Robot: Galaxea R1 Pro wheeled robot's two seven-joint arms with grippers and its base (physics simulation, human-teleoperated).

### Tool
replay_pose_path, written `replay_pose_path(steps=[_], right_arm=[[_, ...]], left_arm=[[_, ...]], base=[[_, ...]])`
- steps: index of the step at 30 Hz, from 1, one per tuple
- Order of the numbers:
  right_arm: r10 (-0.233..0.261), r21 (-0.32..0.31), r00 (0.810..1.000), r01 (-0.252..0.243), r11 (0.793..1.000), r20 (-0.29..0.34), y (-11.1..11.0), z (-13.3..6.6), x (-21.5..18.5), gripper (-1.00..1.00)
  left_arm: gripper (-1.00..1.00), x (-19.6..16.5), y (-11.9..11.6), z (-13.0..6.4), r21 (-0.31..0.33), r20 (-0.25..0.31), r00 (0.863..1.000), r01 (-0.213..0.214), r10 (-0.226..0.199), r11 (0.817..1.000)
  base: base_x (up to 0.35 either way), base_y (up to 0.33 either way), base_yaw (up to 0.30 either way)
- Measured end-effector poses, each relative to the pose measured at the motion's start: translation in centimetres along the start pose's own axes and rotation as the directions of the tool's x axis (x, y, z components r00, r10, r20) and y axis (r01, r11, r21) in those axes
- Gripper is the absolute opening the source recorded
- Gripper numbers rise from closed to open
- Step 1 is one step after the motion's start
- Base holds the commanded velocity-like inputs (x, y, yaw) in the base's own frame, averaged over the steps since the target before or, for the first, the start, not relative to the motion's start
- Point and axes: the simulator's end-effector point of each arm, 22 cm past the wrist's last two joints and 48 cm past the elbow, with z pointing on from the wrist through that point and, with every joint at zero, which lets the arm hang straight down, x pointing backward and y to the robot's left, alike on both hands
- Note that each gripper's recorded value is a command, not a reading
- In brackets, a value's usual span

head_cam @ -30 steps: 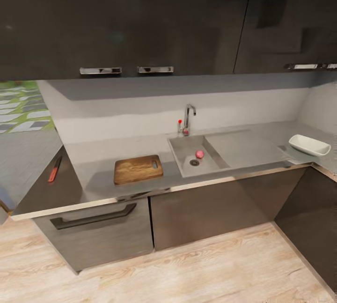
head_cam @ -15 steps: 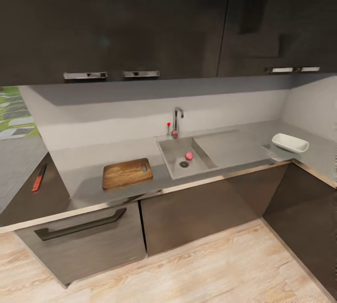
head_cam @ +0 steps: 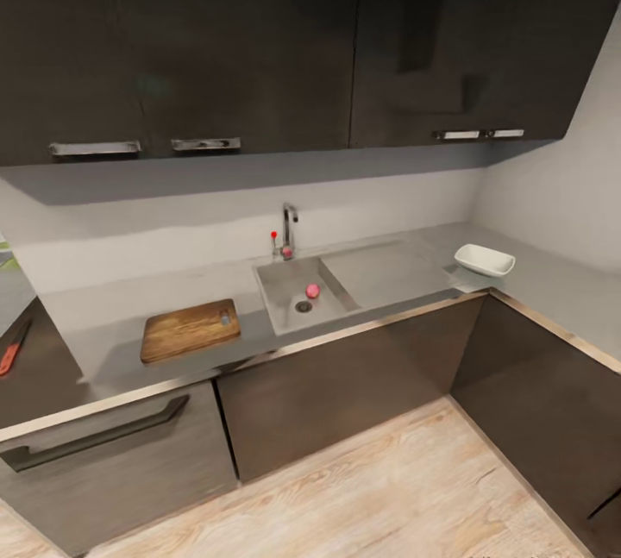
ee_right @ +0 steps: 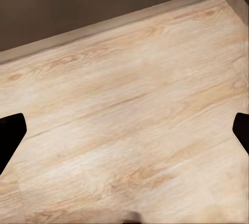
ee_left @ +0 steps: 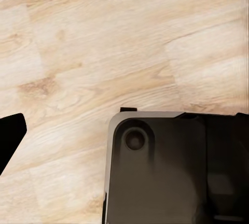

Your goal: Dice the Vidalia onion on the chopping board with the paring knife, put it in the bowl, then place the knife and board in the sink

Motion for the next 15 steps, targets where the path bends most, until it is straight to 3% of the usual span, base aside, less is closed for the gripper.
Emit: replay_pose_path(steps=[7,15], right_arm=[[0.0,-0.001,1.0,0.0,1.0,0.01,0.01,0.04,-0.38,1.0],[0.0,-0.001,1.0,0.0,1.0,0.015,0.02,0.07,-0.59,1.0]], left_arm=[[1.0,-0.34,0.01,0.07,0.0,0.011,1.0,0.0,0.0,1.0],[1.0,-0.51,0.01,0.1,0.0,0.016,1.0,0.001,-0.001,1.0]], base=[[0.0,-0.18,-0.167],[0.0,-0.024,-0.059]])
